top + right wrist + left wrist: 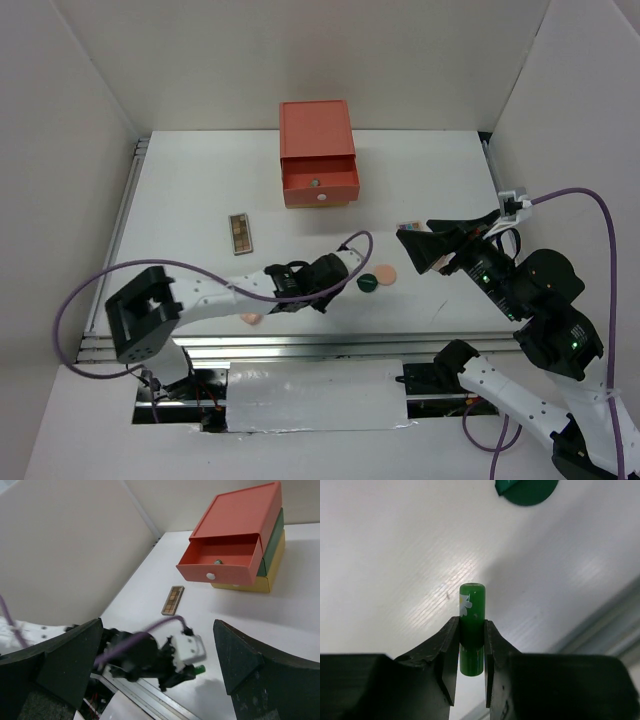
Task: Organize the makeup
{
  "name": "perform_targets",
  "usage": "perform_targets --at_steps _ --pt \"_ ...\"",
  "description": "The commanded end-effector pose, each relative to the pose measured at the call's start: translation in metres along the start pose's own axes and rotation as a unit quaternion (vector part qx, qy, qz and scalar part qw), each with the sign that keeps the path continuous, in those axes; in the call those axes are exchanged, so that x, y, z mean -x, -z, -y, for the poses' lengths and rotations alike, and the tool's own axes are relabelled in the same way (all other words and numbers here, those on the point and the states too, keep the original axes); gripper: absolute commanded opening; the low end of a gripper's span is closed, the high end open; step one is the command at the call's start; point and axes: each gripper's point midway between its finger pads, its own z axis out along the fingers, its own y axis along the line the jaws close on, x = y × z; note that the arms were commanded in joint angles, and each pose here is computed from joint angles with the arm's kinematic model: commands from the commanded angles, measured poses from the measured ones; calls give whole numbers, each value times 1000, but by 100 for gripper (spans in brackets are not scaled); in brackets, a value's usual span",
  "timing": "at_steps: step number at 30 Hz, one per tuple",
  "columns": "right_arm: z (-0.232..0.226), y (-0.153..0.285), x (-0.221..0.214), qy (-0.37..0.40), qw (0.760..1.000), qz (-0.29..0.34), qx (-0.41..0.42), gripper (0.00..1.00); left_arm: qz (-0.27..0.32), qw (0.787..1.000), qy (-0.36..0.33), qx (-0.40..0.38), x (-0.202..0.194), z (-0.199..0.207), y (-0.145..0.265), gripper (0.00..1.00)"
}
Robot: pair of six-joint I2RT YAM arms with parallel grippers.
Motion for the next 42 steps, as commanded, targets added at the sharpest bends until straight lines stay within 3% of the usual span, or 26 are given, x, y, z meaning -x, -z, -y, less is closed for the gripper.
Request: perform_targets --at_steps 1,5,9,13,18,22,27,32,39,41,42 --pt "-5 3 14 2 1000 23 6 100 119 992 23 -22 68 -1 68 11" --pt "-3 0 14 -1 1000 30 5 99 185 982 1 -24 109 -13 129 14" --pt "-4 -6 8 3 1000 24 11 99 230 969 -12 90 151 -69 163 15" --pt "-5 -16 1 9 1000 13 17 99 240 960 -14 145 186 -119 160 14" --pt "-1 -23 -13 12 1000 -11 15 98 256 956 -32 139 243 -152 149 14" --pt "0 -24 -25 14 999 -29 21 98 225 961 -41 157 259 -190 121 15" --pt "3 -24 -36 19 998 -48 22 98 209 963 -45 162 265 -207 105 23" --pt "-2 -23 -34 22 998 -53 29 98 196 970 -43 140 255 -208 89 40" --pt "8 -50 -53 8 998 -69 12 98 249 962 -15 113 268 -197 121 97" --pt "14 -69 -69 -2 996 -86 3 94 261 957 -8 124 271 -201 133 99" --pt "18 -76 -76 -8 996 -92 -5 85 277 952 11 130 276 -203 149 99"
